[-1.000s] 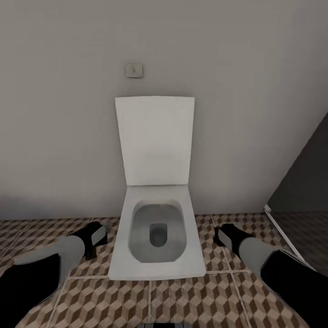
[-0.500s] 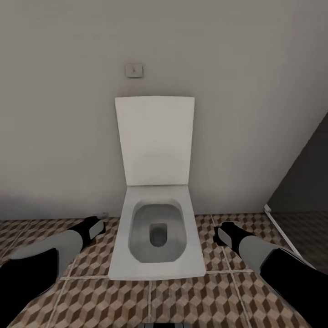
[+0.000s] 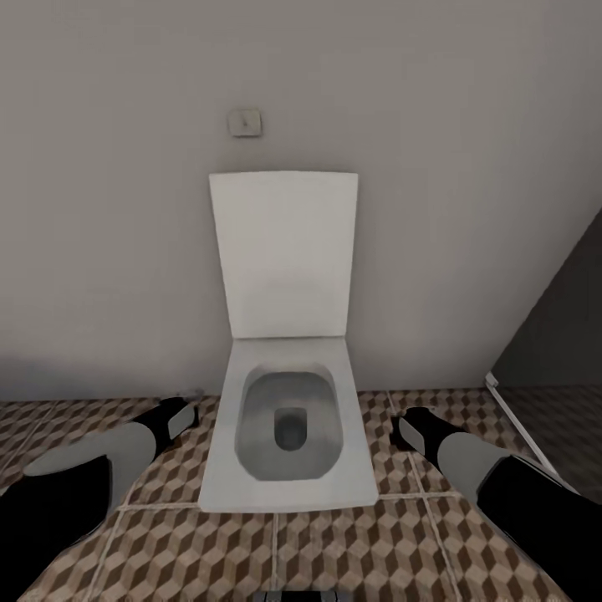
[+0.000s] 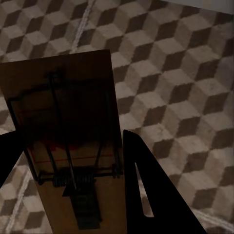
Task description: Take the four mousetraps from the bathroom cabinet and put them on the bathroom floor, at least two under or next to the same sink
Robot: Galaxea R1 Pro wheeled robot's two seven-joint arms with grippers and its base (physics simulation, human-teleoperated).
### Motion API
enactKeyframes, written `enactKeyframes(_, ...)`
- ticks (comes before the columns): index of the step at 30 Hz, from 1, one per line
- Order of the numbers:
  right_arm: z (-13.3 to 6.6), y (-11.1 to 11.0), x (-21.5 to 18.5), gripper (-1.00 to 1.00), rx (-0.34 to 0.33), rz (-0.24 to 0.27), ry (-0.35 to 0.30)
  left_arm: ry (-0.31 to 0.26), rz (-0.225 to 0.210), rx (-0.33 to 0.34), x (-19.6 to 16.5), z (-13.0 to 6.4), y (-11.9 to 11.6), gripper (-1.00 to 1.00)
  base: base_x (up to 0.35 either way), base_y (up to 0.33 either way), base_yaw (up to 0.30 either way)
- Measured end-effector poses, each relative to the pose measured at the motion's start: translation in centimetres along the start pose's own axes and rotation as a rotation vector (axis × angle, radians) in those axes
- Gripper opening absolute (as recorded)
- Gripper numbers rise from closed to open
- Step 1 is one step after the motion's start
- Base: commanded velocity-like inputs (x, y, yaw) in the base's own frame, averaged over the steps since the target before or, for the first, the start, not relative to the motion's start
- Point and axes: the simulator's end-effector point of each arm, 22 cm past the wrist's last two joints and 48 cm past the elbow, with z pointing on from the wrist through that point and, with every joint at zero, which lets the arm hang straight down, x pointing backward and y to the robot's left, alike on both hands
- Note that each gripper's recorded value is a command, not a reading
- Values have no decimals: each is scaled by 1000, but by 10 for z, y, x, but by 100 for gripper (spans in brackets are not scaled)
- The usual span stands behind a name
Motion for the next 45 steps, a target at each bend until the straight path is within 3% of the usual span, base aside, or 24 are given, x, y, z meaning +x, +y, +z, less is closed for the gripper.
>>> enactKeyframes(9,18,17,15,-100,-62,-10,35,38,13,-6,19,16,-4,-100,0,0,0)
enactKeyframes(25,39,27,35,-100,-73,-25,78,82,24,-16,43,37,-7,-100,0,0,0)
enactKeyframes(34,56,28,51,-100,-57,-36,114,115,36,-24,62,52,-8,-100,0,0,0)
enactKeyframes(45,75,19,72,-100,9,-50,158,155,51,-34,86,71,-10,-100,0,0,0)
